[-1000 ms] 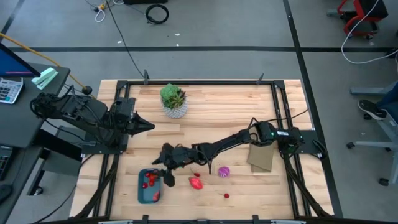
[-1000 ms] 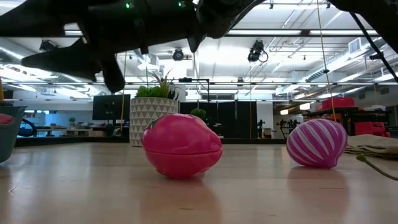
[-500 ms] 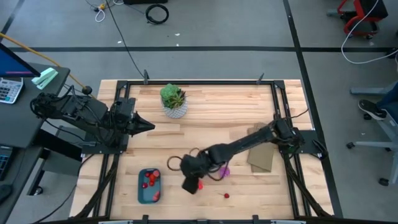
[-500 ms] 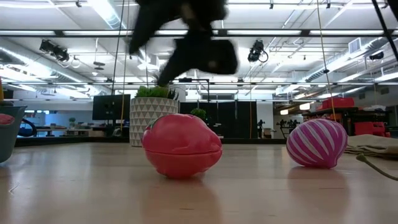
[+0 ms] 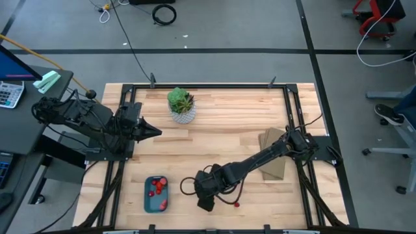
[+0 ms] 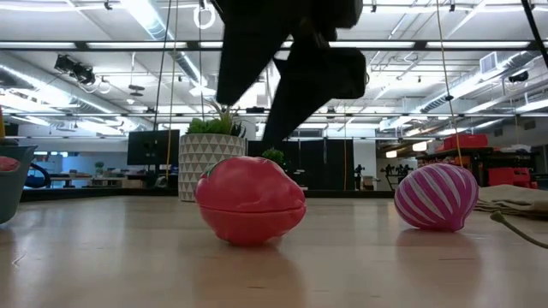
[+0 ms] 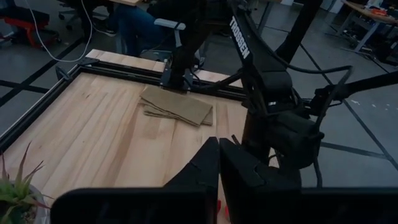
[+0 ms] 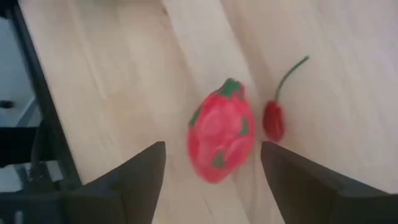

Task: Pick and placing Produce into tupperware
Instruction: Put the dragonfruit into the bin, then put the left red cherry into the bin

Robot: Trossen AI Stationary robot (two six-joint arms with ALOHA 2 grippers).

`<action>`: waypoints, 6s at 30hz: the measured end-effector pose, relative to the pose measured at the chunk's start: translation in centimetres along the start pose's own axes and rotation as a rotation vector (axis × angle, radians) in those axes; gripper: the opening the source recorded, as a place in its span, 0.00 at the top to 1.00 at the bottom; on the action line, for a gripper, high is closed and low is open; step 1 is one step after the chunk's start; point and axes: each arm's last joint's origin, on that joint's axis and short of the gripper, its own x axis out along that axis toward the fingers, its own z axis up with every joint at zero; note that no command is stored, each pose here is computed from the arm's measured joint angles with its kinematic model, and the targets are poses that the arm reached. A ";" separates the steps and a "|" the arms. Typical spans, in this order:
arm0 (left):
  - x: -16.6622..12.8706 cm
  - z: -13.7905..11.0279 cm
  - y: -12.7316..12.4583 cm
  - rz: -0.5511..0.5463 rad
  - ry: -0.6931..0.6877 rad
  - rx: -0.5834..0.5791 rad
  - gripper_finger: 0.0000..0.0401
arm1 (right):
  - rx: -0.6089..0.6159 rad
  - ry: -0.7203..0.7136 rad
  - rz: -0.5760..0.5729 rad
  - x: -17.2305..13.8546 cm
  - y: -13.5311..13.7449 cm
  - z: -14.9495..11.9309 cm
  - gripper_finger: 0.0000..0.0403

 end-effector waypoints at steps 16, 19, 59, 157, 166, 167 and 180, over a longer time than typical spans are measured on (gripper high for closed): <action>0.0 0.0 0.0 0.001 0.003 -0.002 0.97 | 0.020 -0.015 0.007 1.6 -0.5 0.7 0.31; 0.0 0.0 0.0 0.001 0.004 -0.001 0.96 | 0.023 -0.008 -0.004 2.4 -0.6 0.6 0.31; 0.0 -0.3 0.1 0.010 0.028 0.031 0.96 | 0.141 -0.038 0.072 3.7 -0.3 1.5 0.43; 10.8 -28.8 -9.5 0.366 0.780 -0.719 0.99 | -0.215 -0.415 0.504 3.2 -1.9 9.6 0.42; 12.4 -27.2 -7.9 0.343 0.752 -0.644 0.98 | -0.259 -0.315 0.431 3.8 -1.2 7.7 0.39; 12.5 -26.9 -7.7 0.335 0.747 -0.637 0.98 | -0.269 -0.312 0.415 3.9 -1.1 7.4 0.39; 12.5 -24.1 -6.5 0.256 0.701 -0.598 0.97 | -0.252 -0.272 0.295 4.3 -2.9 7.9 0.29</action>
